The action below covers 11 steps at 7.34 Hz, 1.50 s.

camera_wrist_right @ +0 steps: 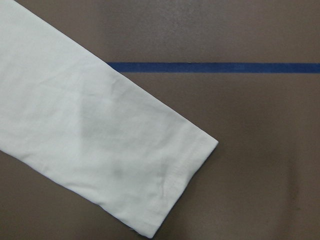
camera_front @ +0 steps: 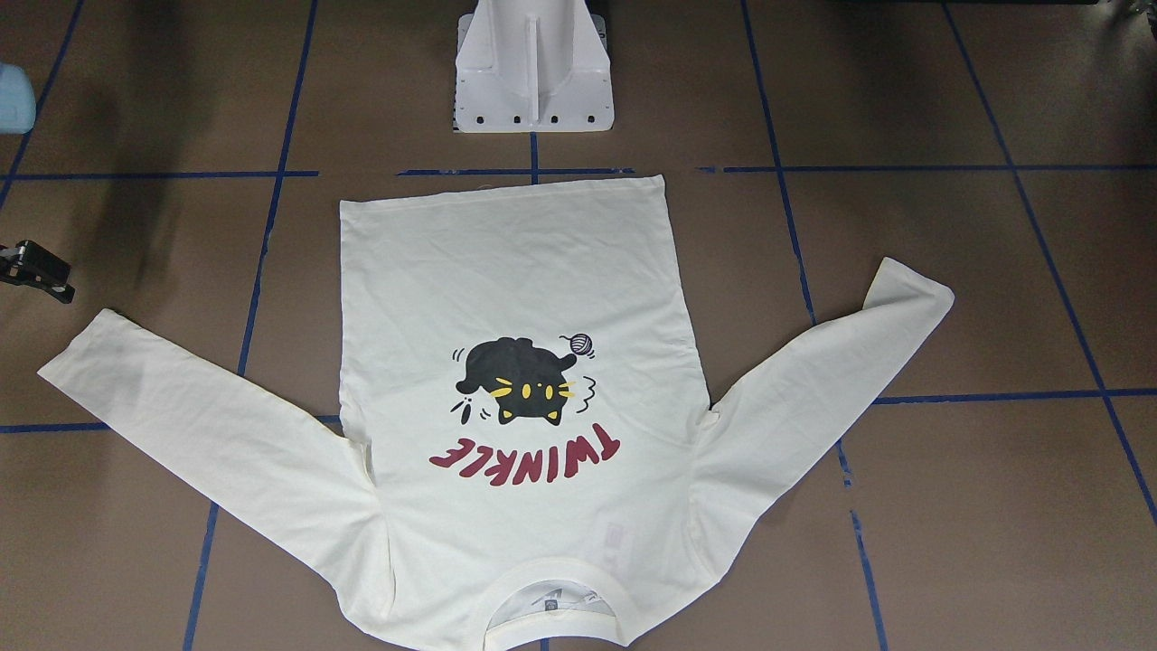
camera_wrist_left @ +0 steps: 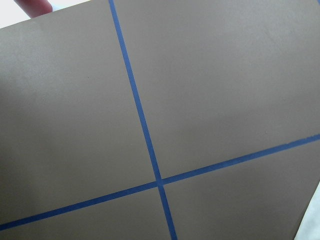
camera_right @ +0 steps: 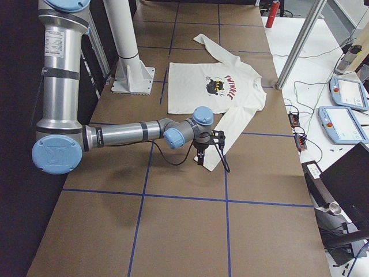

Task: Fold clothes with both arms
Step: 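Move the right gripper to the sleeve cuff nearest it and grasp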

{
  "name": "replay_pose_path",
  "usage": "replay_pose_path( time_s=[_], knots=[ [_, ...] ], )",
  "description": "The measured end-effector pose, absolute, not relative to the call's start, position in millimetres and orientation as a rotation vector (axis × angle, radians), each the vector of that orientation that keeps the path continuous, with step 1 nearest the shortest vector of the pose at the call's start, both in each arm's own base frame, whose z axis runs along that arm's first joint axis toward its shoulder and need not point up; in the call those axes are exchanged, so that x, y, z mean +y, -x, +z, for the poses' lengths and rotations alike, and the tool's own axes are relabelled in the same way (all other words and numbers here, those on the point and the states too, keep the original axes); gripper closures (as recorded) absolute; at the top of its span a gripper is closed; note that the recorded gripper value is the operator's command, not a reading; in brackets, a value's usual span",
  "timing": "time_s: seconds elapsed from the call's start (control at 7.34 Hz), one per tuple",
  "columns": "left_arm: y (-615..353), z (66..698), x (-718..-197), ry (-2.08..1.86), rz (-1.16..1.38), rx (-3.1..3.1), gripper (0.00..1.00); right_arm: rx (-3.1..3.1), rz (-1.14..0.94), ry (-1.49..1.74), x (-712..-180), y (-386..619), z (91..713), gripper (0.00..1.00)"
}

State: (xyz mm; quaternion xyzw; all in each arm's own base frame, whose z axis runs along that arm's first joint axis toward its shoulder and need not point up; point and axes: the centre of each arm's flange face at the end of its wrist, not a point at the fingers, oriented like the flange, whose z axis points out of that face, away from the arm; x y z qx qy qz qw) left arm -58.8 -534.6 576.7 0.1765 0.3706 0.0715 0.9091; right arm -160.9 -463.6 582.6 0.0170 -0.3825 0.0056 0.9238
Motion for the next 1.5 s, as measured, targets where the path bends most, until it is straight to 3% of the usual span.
replay_pose_path(
  time_s=[0.68,1.5],
  knots=[
    [58.6,574.5,-534.6,-0.377,0.152,0.766,0.00,-0.765,0.021,0.011,-509.1,193.9,617.9,0.00],
    [58.7,574.0,-534.6,-0.380,0.154,0.765,0.00,-0.755,0.003,0.057,-505.6,208.8,638.2,0.00]
  ],
)
